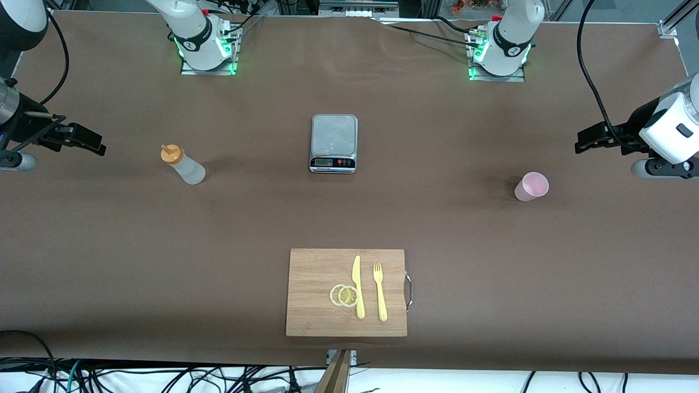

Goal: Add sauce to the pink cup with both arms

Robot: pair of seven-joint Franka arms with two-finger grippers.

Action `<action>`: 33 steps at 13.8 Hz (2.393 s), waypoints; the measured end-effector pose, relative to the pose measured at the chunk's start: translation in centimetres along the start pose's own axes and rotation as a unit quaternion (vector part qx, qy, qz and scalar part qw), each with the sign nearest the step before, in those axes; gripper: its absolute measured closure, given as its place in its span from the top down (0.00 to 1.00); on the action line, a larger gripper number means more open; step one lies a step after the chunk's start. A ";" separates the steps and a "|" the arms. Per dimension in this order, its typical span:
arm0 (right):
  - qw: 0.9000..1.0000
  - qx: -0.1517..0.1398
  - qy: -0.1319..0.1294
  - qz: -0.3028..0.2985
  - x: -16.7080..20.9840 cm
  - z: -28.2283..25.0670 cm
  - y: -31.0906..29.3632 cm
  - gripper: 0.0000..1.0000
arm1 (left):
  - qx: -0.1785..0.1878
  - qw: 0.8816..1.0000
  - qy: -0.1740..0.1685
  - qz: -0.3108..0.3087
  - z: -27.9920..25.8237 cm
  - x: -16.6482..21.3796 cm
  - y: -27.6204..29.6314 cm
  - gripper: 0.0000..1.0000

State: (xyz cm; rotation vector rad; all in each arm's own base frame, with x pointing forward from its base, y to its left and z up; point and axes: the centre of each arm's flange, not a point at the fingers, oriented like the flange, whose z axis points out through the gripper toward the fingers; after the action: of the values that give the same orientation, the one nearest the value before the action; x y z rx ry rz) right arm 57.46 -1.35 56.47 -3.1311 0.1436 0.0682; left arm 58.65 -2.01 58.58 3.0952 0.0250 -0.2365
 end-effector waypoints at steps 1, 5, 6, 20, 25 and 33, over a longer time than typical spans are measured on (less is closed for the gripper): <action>1.000 0.000 0.000 0.000 0.0 0.0 0.0 1.00 | 0.000 1.000 0.000 0.000 0.0 0.0 0.0 1.00; 1.000 0.000 0.000 0.000 0.0 0.0 0.0 1.00 | 0.000 1.000 -0.001 0.000 0.1 0.1 -0.1 1.00; 1.000 0.000 0.000 0.000 0.0 0.0 0.0 1.00 | 0.000 1.000 -0.001 -0.001 0.1 0.1 -0.1 1.00; 1.000 0.000 -0.001 0.001 0.0 0.0 0.1 1.00 | -0.001 1.000 -0.014 -0.006 1.3 0.7 -0.7 1.00; 1.000 0.000 -0.001 0.001 0.0 0.0 0.1 1.00 | -0.001 1.000 -0.018 -0.009 1.8 1.0 -1.1 1.00; 1.000 0.000 -0.001 0.001 0.0 0.0 0.1 1.00 | 0.001 0.999 -0.040 -0.017 3.8 1.0 -1.9 1.00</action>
State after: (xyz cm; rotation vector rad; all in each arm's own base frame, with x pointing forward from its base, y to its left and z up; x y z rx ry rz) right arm 57.44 -1.49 56.46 -3.1310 0.1472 0.0700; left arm 59.05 -0.23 54.57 3.0868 0.0739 -0.3604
